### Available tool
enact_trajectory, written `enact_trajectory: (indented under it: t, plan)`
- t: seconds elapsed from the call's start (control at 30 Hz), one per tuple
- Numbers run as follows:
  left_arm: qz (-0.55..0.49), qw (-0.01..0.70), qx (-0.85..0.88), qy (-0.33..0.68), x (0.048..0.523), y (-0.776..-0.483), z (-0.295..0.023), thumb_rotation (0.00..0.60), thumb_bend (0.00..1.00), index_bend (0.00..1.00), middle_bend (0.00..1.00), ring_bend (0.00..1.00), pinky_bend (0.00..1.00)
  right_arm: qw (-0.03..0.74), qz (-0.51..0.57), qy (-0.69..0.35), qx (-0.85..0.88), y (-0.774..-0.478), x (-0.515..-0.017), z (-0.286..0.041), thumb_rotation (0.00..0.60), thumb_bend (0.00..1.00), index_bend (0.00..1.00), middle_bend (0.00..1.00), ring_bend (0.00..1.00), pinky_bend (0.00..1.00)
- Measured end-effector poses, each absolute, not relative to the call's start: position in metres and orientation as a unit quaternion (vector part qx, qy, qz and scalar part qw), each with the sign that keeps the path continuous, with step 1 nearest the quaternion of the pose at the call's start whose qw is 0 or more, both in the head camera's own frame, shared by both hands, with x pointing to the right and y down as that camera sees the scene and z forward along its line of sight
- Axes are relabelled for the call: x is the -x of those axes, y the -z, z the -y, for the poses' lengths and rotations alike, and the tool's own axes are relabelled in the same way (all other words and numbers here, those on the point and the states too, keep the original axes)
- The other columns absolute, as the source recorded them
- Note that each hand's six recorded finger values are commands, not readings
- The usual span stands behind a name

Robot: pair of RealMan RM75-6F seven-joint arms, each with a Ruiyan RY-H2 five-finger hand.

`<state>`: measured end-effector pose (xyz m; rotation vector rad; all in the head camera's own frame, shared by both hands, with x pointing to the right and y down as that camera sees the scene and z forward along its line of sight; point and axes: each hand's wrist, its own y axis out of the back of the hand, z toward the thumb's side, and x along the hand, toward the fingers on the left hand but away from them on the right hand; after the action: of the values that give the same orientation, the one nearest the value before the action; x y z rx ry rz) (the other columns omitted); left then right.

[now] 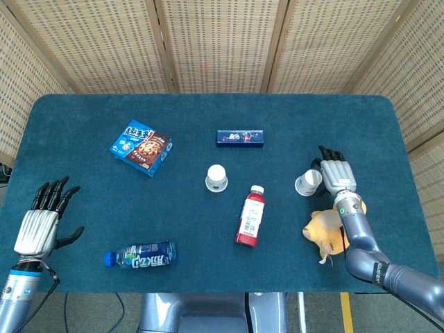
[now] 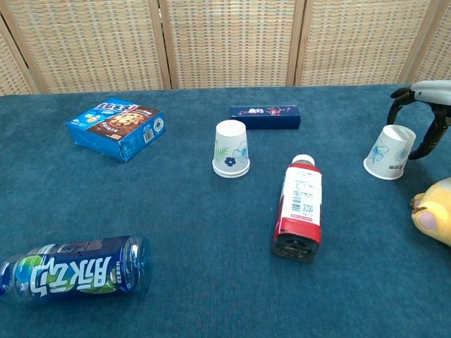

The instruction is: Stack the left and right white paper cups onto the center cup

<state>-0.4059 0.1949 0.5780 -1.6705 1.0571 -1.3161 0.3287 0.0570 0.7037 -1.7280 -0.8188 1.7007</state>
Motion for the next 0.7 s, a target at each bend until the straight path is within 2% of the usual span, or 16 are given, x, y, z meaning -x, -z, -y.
enact_trajectory:
  t: [0.23, 0.5, 0.7]
  plan:
    - [-0.415, 0.371, 0.652, 0.515, 0.408, -0.579, -0.193, 0.600, 0.25, 0.15, 0.00, 0.00, 0.00, 0.291, 0.310, -0.632, 0.648, -0.708, -0.320, -0.053, 0.600, 0.26, 0.46, 0.08, 0.00, 0.13]
    - [-0.417, 0.367, 0.652, 0.516, 0.410, -0.580, -0.192, 0.600, 0.25, 0.15, 0.00, 0.00, 0.00, 0.292, 0.310, -0.631, 0.648, -0.709, -0.317, -0.055, 0.600, 0.26, 0.49, 0.09, 0.00, 0.14]
    - [-0.422, 0.366, 0.651, 0.515, 0.412, -0.578, -0.192, 0.600, 0.25, 0.15, 0.00, 0.00, 0.00, 0.307, 0.319, -0.619, 0.649, -0.698, -0.309, -0.049, 0.600, 0.26, 0.50, 0.10, 0.00, 0.14]
